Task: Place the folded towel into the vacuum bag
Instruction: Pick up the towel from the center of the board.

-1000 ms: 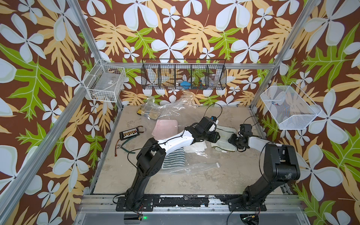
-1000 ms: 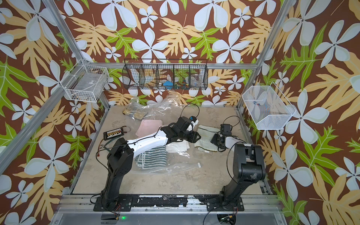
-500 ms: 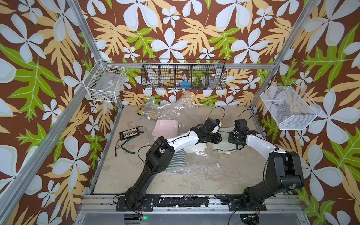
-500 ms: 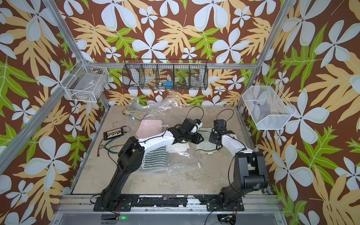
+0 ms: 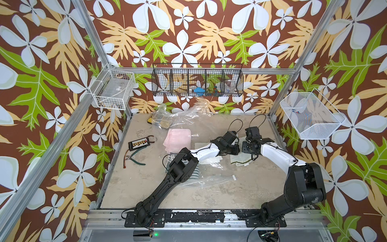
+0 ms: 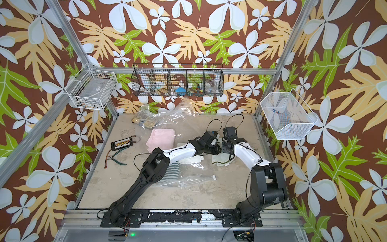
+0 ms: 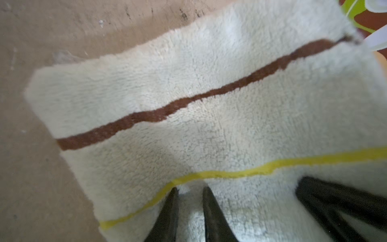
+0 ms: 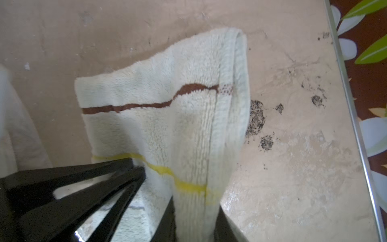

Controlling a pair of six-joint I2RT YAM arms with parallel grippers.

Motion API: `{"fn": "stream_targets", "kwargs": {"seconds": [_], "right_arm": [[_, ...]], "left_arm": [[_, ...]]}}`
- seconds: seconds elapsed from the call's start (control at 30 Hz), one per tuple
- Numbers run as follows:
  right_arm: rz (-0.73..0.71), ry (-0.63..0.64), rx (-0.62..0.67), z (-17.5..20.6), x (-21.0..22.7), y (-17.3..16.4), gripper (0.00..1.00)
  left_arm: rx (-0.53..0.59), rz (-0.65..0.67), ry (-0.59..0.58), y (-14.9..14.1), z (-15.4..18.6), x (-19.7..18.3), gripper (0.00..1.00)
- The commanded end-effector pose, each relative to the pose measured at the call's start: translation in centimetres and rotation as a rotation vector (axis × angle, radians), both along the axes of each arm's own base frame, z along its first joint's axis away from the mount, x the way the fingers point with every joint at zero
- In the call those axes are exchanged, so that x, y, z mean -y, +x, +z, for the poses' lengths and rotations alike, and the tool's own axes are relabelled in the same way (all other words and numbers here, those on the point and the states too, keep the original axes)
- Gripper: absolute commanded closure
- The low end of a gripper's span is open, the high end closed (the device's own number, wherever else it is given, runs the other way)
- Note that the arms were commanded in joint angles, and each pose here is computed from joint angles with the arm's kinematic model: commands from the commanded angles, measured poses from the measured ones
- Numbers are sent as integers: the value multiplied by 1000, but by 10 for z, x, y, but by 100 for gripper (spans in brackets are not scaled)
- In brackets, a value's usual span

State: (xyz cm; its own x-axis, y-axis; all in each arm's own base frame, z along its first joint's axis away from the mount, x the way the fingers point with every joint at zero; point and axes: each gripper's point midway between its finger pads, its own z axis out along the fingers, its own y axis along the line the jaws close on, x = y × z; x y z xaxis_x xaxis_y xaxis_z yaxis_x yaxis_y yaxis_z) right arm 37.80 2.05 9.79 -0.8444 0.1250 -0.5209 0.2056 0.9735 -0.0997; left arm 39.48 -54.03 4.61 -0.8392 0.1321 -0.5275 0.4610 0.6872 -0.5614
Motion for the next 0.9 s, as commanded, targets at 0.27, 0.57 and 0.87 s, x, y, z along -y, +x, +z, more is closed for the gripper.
{"fn": "stream_targets", "kwargs": {"seconds": [0.27, 0.57, 0.87], "right_arm": [[38, 86, -108, -67, -40, -12, 84], [74, 47, -96, -65, -38, -13, 81], [129, -41, 38, -6, -44, -4, 79]], "left_arm": [[-38, 25, 4, -7, 11, -36, 76], [32, 40, -2, -30, 76, -96, 75], [60, 70, 111, -55, 66, -147, 74]]}}
